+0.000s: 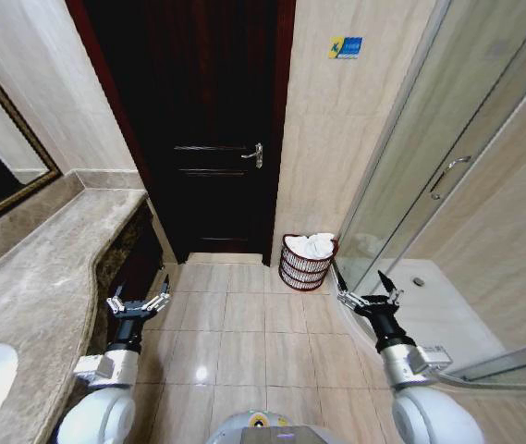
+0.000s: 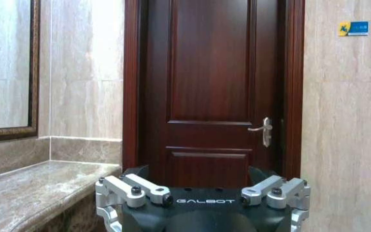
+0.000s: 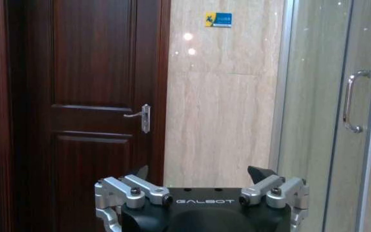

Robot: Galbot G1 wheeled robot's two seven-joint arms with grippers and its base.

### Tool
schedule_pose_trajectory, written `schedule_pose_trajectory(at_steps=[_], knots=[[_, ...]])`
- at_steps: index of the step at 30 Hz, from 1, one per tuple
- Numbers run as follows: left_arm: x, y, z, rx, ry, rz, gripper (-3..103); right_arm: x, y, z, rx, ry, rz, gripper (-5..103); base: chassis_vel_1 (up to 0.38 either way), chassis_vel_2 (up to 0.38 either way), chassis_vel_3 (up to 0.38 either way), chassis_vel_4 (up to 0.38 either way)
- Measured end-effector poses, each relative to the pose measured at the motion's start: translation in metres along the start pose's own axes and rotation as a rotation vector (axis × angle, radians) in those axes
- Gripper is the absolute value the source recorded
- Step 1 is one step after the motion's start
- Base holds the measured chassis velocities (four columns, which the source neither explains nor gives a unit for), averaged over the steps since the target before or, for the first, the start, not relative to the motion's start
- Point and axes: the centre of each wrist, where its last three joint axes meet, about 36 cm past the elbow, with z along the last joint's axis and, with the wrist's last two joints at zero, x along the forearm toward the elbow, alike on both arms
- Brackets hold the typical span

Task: Discard the used towel into the hamper.

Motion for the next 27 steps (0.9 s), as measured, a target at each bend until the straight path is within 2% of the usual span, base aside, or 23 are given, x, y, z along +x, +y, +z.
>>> schedule_pose_trajectory(at_steps=[27], knots=[[0.0000, 0.0001, 0.0004, 0.001, 0.000, 0.000, 100, 0.0000, 0.0000, 0.0003, 0.001, 0.000, 0.001, 100, 0.000, 0.000, 0.000, 0.000]])
